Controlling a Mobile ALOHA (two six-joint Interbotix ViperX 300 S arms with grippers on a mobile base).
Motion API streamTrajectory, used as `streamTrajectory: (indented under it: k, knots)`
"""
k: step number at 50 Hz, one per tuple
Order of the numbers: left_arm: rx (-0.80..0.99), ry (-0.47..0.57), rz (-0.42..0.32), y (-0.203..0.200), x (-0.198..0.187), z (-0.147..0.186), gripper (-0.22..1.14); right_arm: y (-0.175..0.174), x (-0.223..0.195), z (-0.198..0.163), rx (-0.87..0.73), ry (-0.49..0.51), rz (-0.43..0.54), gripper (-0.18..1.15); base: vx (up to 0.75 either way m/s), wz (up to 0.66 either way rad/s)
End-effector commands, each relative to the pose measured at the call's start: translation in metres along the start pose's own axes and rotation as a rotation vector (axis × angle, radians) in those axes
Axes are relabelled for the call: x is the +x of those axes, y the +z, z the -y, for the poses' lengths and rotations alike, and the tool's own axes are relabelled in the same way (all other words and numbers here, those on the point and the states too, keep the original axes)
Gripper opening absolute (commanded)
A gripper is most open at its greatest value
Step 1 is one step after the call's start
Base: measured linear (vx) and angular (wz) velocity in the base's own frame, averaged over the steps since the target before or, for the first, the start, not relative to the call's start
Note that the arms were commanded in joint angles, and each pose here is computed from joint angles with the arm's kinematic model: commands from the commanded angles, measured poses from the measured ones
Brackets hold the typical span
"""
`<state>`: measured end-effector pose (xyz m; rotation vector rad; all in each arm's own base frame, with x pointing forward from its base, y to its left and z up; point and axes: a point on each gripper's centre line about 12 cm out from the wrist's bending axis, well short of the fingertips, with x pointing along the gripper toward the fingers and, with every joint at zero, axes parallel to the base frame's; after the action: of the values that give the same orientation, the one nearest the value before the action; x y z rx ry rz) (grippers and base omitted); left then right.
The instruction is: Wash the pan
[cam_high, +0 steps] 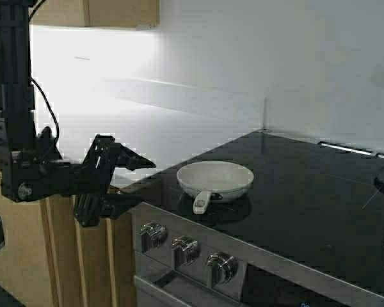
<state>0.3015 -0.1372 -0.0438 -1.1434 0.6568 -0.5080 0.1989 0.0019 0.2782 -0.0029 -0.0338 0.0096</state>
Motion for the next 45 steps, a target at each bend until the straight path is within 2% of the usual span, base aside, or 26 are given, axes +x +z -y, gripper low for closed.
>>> streamTrajectory:
  k: [1,20,29,45]
  knots:
    - [-0.021,-0.047,-0.018,-0.001,0.013,0.004,1.00,0.004,0.002,0.000,0.002,0.000,0.008,0.06,0.00,0.00]
    - [-0.091,-0.141,-0.093,-0.012,0.057,0.008,1.00,0.003,0.002,0.000,0.000,0.000,0.008,0.06,0.00,0.00]
    - [-0.109,-0.111,-0.120,-0.019,0.072,0.004,1.00,0.003,0.002,0.000,0.000,0.000,0.005,0.06,0.00,0.00]
    - [-0.116,-0.121,-0.152,-0.034,0.099,0.009,0.99,0.003,0.002,0.000,0.002,0.000,0.005,0.06,0.00,0.00]
